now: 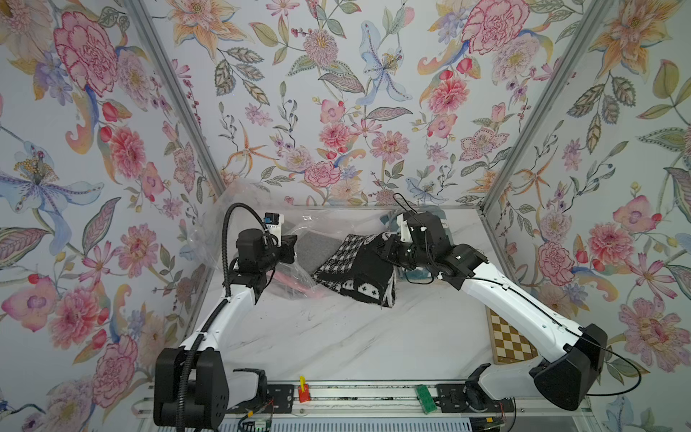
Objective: Take the blanket out of the vacuum bag
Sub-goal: Take out the blanket from the vacuum bag, then place the blanket at the center of the board.
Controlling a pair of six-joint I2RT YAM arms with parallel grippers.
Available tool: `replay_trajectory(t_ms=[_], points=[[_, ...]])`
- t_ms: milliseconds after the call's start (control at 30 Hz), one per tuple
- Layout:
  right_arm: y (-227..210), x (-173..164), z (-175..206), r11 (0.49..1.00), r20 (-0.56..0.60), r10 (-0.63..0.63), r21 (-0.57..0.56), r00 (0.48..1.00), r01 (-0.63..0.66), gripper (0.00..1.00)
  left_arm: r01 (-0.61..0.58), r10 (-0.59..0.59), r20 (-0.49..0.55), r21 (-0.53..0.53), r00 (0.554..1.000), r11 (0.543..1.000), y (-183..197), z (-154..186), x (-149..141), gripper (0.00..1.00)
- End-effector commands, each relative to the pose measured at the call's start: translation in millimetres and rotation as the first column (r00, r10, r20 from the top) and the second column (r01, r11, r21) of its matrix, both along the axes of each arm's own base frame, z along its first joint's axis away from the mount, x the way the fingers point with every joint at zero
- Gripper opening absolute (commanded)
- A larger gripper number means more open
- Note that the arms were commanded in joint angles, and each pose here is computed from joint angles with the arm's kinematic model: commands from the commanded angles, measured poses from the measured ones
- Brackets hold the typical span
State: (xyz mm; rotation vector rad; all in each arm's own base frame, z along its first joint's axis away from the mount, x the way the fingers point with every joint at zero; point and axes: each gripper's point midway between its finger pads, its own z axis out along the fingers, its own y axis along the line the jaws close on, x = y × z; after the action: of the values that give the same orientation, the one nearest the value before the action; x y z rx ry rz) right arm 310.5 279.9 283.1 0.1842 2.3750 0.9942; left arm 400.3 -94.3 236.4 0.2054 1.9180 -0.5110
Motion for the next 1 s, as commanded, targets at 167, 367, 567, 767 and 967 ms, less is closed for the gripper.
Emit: replay_trajectory(t_ms=[167,367,567,767,967], points=[[-30,4,52,0.993,0.059,-0.088,0.083,0.994,0.083,0.00,-0.016,0.017,0.049,-0.011,0.999,1.000,5,14,1,0.03],[-35,2,78,0.988,0.084,-0.106,0.118,0.991,0.096,0.00,-0.015,0.016,0.043,-0.011,0.999,1.000,5,12,2,0.04],[-40,10,104,0.981,0.123,-0.140,0.155,0.983,0.120,0.00,-0.019,0.019,0.043,-0.009,0.999,1.000,6,12,1,0.04],[-42,31,133,0.972,0.156,-0.161,0.196,0.975,0.129,0.00,-0.018,0.018,0.042,-0.008,0.999,1.000,6,11,1,0.04],[-46,67,147,0.960,0.176,-0.226,0.208,0.958,0.188,0.00,-0.020,0.020,0.043,-0.006,0.999,1.000,6,12,1,0.04]])
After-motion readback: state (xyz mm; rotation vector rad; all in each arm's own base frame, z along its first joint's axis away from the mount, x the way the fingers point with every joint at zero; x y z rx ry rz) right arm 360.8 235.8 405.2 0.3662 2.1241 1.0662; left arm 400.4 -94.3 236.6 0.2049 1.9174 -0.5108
